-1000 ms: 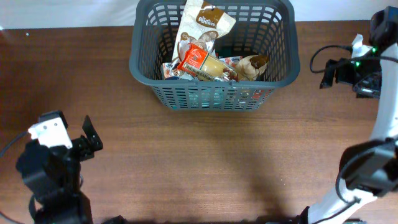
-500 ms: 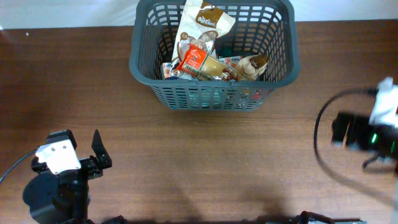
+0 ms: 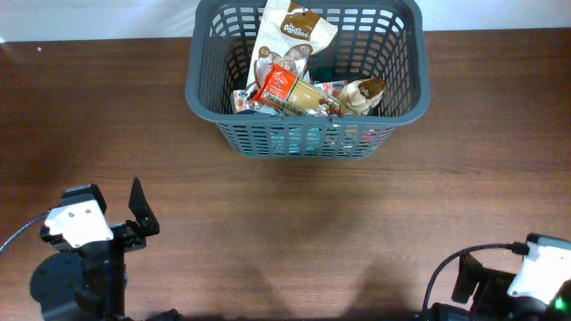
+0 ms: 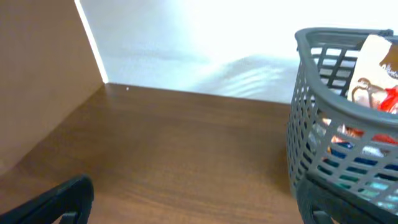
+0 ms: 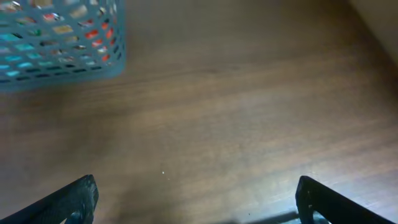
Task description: Pack container
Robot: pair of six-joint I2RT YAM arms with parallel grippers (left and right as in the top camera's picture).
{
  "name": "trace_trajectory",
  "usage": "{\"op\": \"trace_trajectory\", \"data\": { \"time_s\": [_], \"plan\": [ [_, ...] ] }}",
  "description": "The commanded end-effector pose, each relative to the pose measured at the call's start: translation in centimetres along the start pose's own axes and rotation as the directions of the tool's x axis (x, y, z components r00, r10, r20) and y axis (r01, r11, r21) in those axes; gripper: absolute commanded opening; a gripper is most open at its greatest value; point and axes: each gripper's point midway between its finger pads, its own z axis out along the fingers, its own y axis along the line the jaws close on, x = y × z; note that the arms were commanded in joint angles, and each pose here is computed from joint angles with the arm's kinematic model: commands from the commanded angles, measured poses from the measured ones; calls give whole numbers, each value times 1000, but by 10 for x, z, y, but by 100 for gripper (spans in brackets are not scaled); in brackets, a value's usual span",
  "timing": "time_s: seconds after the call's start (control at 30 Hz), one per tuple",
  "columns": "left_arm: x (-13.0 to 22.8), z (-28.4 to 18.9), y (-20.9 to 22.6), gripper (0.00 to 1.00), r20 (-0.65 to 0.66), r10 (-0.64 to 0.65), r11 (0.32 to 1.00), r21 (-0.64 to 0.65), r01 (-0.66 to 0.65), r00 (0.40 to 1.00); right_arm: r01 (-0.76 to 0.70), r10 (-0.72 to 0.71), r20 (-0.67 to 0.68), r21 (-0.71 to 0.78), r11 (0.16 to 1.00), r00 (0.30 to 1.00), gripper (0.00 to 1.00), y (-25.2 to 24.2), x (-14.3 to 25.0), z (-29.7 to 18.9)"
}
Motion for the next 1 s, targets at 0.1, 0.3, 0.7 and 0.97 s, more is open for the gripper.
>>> {"op": "trace_trajectory", "data": {
  "time_s": [0.1,0.3,0.7,0.97],
  "plan": [
    [-11,-5,-4,99,36,-11,1000,19,10,999,-2,7,245,-17,1000,970,99,4,8,-39],
    [-15,-5,-4,99,53,-35,999,20,34,998,3,3,330,-17,1000,944,99,6,32,-58],
    [-20,-6,-20,99,69,-21,996,91,14,997,121,-59,299,-192,974,952,99,27,44,-58],
    [-30,-8,-30,99,112,-12,991,133,-3,994,137,-63,289,-242,961,955,99,35,49,-59]
  ]
}}
